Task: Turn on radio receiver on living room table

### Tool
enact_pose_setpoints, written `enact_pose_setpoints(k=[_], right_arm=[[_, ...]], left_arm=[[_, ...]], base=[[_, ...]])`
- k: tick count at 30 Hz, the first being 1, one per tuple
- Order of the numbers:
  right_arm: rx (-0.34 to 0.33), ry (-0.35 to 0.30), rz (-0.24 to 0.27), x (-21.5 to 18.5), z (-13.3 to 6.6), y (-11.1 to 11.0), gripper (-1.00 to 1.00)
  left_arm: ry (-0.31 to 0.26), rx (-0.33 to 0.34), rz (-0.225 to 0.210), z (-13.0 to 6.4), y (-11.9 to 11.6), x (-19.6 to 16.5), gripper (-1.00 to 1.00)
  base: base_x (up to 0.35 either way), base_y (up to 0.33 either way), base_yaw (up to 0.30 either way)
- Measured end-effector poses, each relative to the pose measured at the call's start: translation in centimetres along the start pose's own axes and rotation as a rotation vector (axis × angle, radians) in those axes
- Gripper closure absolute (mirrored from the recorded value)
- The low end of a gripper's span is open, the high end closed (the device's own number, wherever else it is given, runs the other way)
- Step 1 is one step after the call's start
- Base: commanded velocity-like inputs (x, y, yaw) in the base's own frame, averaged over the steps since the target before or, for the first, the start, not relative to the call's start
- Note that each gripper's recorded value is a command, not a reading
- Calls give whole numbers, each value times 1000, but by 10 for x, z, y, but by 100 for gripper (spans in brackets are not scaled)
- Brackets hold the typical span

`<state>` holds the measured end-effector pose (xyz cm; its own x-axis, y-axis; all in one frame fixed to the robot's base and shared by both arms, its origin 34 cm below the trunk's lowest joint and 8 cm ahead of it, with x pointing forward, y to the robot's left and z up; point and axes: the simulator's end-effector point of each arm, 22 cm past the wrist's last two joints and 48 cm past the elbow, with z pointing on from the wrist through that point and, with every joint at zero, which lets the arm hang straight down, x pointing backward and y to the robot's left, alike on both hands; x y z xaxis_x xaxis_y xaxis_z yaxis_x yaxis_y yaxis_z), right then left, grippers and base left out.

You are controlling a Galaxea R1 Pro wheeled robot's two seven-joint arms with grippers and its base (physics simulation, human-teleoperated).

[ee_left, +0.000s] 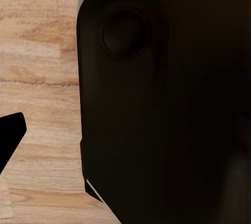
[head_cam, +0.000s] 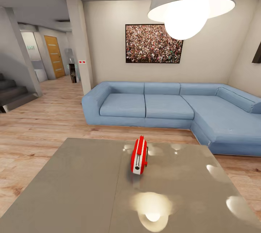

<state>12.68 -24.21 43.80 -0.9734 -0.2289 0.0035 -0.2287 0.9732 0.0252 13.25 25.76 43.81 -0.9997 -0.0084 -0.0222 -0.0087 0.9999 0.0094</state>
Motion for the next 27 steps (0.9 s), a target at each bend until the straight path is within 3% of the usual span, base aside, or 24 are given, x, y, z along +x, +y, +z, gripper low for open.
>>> enact_pose_setpoints(k=[27], right_arm=[[-1, 3, 4, 0, 0, 1, -100]], left_arm=[[0, 0, 1, 0, 0, 0, -100]], base=[[18, 0, 0]])
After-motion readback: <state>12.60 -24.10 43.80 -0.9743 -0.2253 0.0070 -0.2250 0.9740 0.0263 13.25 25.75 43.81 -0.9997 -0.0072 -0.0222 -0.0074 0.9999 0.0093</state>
